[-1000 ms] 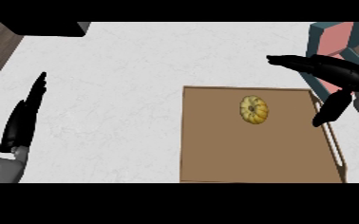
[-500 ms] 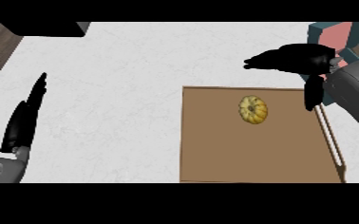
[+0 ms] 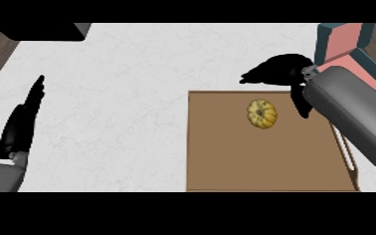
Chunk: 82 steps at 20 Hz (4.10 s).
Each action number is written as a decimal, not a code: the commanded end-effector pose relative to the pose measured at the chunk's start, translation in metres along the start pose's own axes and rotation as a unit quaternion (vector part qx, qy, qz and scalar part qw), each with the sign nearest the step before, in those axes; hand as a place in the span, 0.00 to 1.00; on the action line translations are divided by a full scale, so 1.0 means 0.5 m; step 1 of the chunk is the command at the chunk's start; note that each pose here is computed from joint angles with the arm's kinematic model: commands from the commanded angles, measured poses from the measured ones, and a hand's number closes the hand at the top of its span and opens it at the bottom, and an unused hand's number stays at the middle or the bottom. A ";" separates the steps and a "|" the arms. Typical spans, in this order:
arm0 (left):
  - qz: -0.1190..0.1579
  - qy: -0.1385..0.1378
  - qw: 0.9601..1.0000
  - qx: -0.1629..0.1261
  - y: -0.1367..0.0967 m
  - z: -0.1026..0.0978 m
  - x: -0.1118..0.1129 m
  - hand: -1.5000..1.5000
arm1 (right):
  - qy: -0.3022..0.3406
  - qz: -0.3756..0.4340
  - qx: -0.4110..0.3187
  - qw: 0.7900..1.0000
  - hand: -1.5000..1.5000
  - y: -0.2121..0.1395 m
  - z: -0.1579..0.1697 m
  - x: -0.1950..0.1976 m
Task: Pick the squash from the tray and place it in the cardboard box
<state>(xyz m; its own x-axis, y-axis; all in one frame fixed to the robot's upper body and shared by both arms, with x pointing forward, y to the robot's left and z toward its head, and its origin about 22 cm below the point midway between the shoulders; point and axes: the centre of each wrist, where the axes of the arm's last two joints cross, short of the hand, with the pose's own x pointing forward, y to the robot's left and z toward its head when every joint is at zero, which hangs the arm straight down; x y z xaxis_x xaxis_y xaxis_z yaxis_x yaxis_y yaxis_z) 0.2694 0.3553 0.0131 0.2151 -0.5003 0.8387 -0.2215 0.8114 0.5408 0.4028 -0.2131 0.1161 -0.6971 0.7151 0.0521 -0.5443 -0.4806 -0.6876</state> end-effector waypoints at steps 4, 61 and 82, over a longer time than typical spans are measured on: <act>0.001 0.000 1.000 -0.007 0.009 -0.007 0.031 0.50 | 0.010 0.020 0.027 0.999 0.00 -0.024 -0.048 0.024; 0.010 0.010 1.000 0.018 0.043 0.040 -0.030 0.50 | 0.442 -0.223 -0.388 0.777 1.00 0.508 0.546 -0.295; 0.002 -0.009 1.000 -0.002 0.001 0.010 0.014 0.50 | 0.275 -0.281 -0.577 0.715 1.00 0.274 0.533 -0.348</act>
<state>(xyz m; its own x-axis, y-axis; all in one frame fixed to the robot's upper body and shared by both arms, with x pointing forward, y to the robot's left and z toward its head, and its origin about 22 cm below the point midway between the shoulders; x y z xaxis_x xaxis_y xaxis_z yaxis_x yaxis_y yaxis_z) 0.2651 0.3507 0.0181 0.2054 -0.5048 0.8384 -0.2137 0.8129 0.5418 0.2987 -0.5604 0.1974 -0.0440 0.9081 0.4165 0.3062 0.4091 -0.8596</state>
